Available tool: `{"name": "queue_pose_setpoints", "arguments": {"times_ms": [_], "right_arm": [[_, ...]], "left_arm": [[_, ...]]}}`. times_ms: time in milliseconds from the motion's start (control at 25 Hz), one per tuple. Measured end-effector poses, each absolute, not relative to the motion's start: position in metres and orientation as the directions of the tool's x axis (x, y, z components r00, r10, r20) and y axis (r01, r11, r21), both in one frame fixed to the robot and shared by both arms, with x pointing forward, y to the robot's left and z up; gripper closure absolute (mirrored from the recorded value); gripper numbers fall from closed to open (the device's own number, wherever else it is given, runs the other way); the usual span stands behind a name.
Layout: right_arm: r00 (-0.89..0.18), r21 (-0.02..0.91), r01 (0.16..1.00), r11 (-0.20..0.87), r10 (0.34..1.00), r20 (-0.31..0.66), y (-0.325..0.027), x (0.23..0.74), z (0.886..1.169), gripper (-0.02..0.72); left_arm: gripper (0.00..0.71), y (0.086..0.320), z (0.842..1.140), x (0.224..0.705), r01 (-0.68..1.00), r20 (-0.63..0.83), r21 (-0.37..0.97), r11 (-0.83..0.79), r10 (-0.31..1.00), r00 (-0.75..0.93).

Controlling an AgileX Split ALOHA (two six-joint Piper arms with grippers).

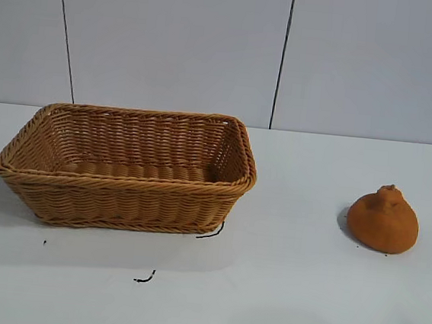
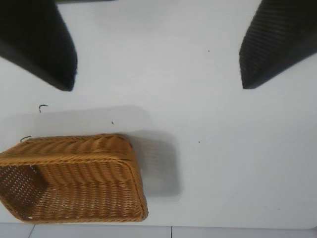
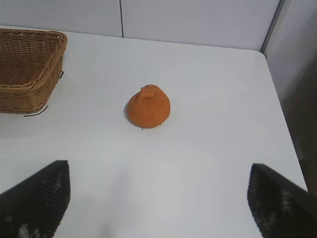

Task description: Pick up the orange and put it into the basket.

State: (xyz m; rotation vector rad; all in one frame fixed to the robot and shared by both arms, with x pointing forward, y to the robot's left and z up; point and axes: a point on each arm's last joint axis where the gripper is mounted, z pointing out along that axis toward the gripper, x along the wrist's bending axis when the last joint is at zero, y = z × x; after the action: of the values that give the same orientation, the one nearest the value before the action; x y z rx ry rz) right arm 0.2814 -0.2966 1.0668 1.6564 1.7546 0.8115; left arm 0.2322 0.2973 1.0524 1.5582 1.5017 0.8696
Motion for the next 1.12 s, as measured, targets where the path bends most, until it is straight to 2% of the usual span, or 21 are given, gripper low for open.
{"name": "queue_pose_setpoints", "arguments": {"times_ms": [160, 440, 600, 800, 920, 1120], "right_arm": [[-0.055, 0.599, 0.799, 0.048, 0.998, -0.006, -0.294, 0.336, 1.07, 0.008], [-0.05, 0.392, 0.919, 0.035, 0.998, 0.028, -0.286, 0.451, 1.063, 0.008], [-0.047, 0.348, 0.937, 0.027, 0.998, 0.05, -0.281, 0.513, 1.058, 0.008], [-0.063, 0.313, 0.949, 0.04, 0.996, 0.065, -0.276, 0.581, 1.039, 0.008], [-0.059, 0.283, 0.958, 0.038, 0.996, 0.067, -0.275, 0.612, 1.02, 0.008], [-0.041, 0.188, 0.982, 0.027, 0.997, 0.07, -0.273, 0.64, 0.97, 0.008]], "left_arm": [[0.071, 0.297, 1.052, 0.232, 0.457, -0.045, 0.889, 0.011, 0.997, 0.064], [0.071, 0.297, 1.052, 0.232, 0.457, -0.045, 0.889, 0.011, 0.997, 0.064], [0.071, 0.297, 1.052, 0.232, 0.457, -0.045, 0.889, 0.011, 0.997, 0.064], [0.071, 0.297, 1.052, 0.232, 0.457, -0.045, 0.889, 0.011, 0.997, 0.064], [0.071, 0.297, 1.052, 0.232, 0.457, -0.045, 0.889, 0.011, 0.997, 0.064], [0.071, 0.297, 1.052, 0.232, 0.457, -0.045, 0.889, 0.011, 0.997, 0.064]]}}
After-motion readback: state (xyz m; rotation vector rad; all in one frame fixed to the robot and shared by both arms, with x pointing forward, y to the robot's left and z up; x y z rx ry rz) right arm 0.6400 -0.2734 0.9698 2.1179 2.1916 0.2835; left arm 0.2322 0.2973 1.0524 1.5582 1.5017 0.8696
